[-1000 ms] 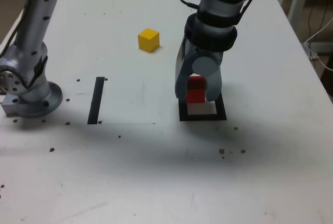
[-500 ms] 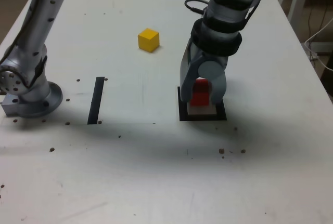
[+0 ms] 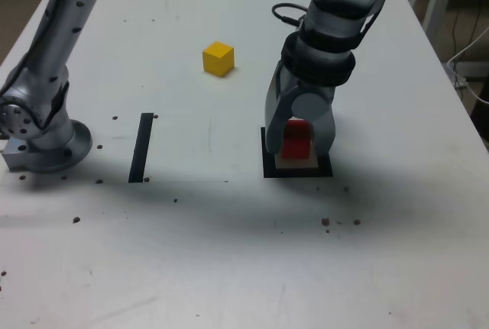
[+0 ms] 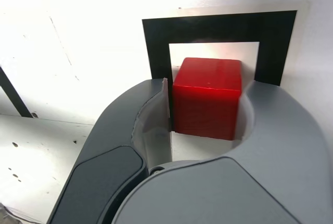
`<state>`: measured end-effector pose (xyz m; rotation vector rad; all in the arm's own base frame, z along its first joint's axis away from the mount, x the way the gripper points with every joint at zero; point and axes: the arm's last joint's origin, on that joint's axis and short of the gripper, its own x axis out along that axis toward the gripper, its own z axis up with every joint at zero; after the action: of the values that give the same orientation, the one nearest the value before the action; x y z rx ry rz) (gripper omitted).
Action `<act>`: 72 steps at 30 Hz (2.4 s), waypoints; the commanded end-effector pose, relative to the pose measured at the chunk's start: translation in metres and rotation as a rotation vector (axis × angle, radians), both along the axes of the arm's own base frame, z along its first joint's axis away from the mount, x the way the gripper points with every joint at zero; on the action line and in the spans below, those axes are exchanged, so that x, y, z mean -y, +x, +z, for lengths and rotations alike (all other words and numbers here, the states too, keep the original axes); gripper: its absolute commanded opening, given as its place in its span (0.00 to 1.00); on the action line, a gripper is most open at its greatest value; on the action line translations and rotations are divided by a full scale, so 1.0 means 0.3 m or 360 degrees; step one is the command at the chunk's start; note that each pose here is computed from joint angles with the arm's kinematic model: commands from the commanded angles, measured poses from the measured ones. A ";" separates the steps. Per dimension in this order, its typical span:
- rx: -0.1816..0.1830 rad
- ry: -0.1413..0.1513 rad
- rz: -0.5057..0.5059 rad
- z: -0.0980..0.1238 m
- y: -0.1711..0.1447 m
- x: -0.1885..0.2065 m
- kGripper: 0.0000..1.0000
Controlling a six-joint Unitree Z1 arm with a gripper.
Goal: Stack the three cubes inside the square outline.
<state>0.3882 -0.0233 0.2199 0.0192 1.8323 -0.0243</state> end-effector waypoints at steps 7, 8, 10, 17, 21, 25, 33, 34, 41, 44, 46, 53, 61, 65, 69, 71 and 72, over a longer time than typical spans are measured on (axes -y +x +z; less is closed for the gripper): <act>0.0018 0.0014 0.0021 0.027 -0.029 -0.024 0.97; 0.0029 0.0023 0.0026 0.038 -0.037 -0.031 0.97; 0.0052 0.0047 0.0040 0.066 -0.055 -0.049 0.97; 0.0097 0.0119 0.0140 0.157 -0.138 -0.154 0.97; 0.0082 0.0133 0.0182 0.177 -0.198 -0.230 0.97; 0.0055 0.0143 0.0226 0.186 -0.262 -0.308 0.97; 0.0018 0.0140 0.0438 0.166 -0.343 -0.442 0.97; 0.0017 0.0138 0.0470 0.162 -0.350 -0.457 0.97; 0.0009 0.0161 0.0741 0.143 -0.394 -0.551 0.97; 0.0010 0.0174 0.0846 0.133 -0.407 -0.588 0.97; 0.0005 0.0176 0.0900 0.124 -0.414 -0.613 0.97; -0.0050 0.0143 0.1037 0.059 -0.433 -0.693 0.97; -0.0089 0.0086 0.1108 -0.011 -0.440 -0.765 0.96; -0.0104 0.0056 0.1105 -0.030 -0.437 -0.779 0.93; -0.0112 0.0040 0.1100 -0.036 -0.433 -0.782 0.84; -0.0115 0.0036 0.1098 -0.037 -0.433 -0.781 0.74; -0.0116 0.0036 0.1096 -0.037 -0.433 -0.780 0.67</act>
<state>0.2578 0.2102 0.2096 -0.5989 1.8217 0.4865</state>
